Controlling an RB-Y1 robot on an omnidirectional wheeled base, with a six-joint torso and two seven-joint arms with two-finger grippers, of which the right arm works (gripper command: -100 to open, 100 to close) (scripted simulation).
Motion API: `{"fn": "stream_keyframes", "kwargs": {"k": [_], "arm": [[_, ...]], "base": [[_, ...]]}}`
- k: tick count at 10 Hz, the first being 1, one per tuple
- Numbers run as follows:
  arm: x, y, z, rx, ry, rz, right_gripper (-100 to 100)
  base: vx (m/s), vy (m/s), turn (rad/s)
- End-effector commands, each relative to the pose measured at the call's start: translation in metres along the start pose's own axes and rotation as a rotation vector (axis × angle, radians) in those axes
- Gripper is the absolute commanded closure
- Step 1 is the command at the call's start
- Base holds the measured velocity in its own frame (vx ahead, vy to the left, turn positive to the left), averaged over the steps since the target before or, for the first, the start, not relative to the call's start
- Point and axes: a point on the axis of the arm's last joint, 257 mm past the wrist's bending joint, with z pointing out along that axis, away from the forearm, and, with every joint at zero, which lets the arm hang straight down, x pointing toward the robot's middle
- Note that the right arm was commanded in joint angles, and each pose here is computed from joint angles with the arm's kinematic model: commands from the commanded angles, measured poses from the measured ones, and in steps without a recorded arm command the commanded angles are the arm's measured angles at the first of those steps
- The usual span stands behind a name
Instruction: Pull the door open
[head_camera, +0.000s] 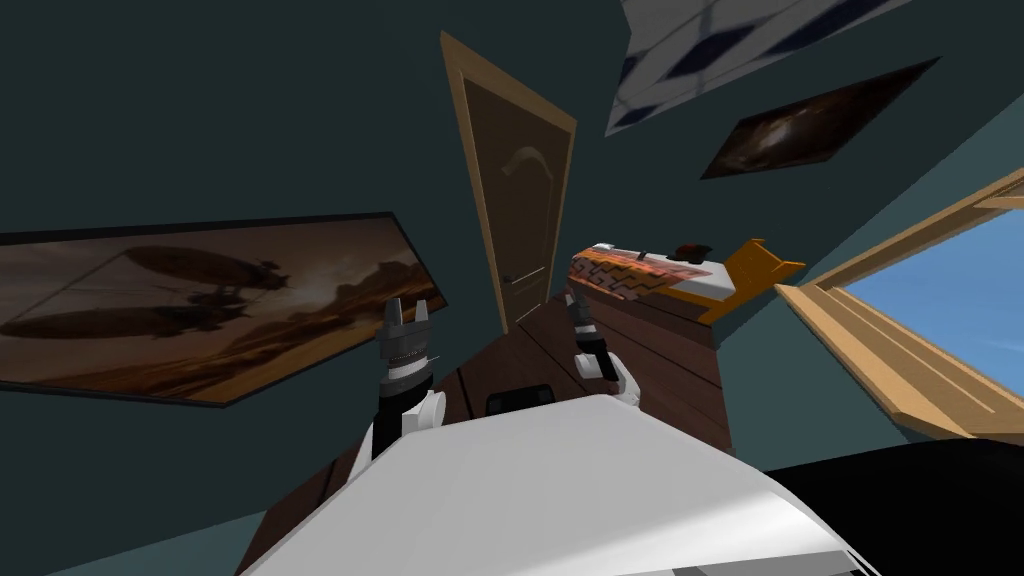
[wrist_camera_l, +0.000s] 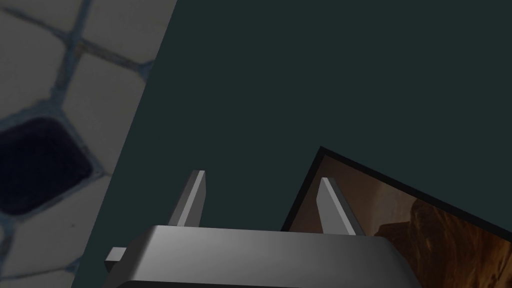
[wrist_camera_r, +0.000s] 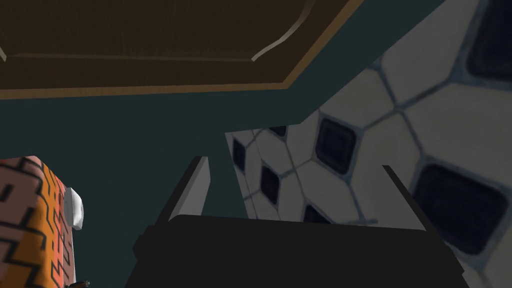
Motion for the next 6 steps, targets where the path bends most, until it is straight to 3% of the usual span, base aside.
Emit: {"fn": "stream_keyframes", "kwargs": {"k": [1,6], "arm": [[-0.002,-0.012,-0.0018,0.02,0.001,0.001,-100],[-0.003,-0.045,-0.0023,0.07,0.004,0.007,-100]], "base": [[0.053,-0.05,0.074],[0.038,-0.037,0.123]]}}
